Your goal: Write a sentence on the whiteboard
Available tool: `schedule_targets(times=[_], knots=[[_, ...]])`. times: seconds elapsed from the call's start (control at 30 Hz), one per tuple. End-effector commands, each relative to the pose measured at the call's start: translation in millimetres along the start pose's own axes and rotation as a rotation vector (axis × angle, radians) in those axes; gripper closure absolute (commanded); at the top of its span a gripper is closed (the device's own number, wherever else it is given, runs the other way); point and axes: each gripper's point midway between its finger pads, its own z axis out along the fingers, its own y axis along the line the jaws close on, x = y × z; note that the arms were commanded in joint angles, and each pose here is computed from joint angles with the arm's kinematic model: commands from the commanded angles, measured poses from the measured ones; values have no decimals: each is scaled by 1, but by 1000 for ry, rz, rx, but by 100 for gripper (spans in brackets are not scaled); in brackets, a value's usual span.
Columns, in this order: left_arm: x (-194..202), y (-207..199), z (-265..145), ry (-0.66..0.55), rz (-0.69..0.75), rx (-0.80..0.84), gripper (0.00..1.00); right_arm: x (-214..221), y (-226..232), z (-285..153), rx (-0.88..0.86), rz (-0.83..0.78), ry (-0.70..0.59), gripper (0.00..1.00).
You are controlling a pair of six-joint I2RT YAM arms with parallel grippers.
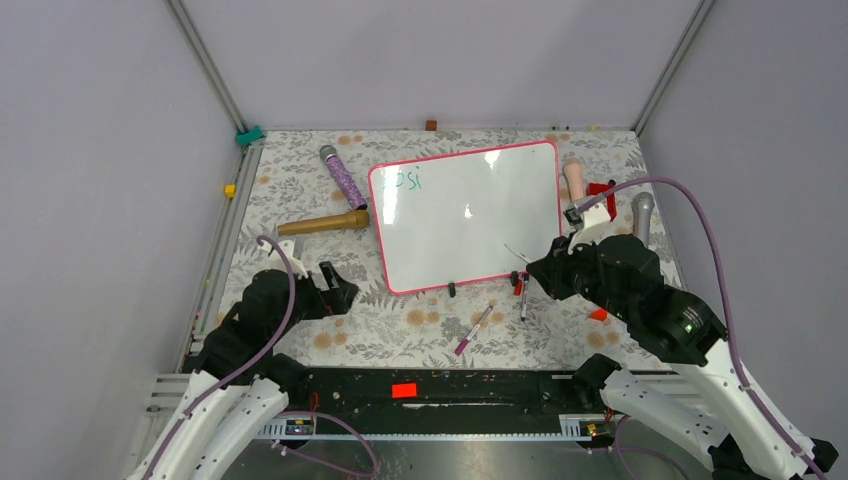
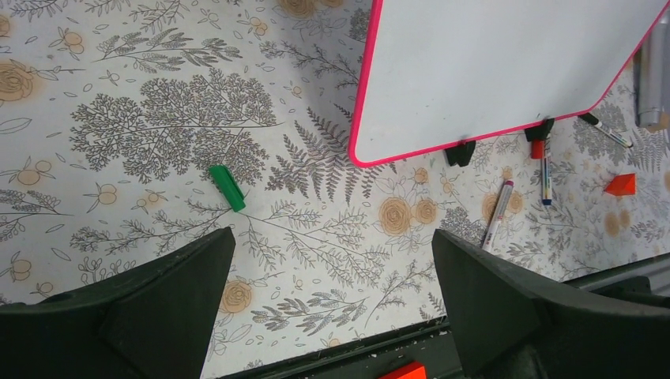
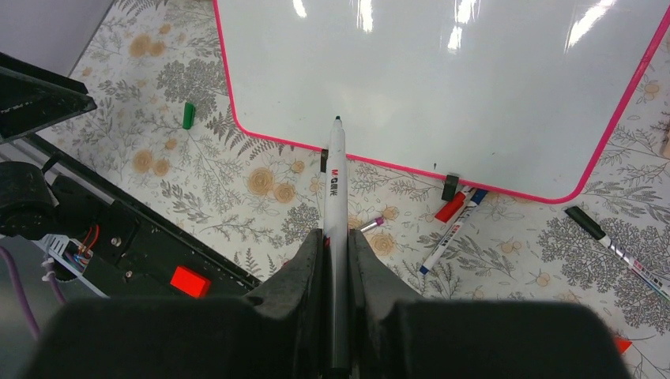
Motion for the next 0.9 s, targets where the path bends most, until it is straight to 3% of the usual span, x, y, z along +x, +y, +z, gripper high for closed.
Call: schedule_targets(times=[0.0, 0.23, 0.37, 0.53, 0.73, 0.87], knots=[[-15, -1, 1, -45, -1, -28, 1, 4, 1, 2, -5, -21, 22, 100], [-8, -16, 24, -13, 40, 25, 1, 0, 2, 14, 2, -19, 23, 100], [32, -25, 60, 41, -11, 97, 1, -3, 0, 17, 17, -40, 28, 100], [-2, -36, 53, -94, -93, 113, 1, -9, 2, 20, 21, -14, 7, 100], [-5, -36, 57, -23, 32, 61, 1, -5, 4, 45, 32, 72, 1, 100], [-24, -35, 59, -94, 110, 38, 1, 9, 1, 73, 53, 91, 23, 100]])
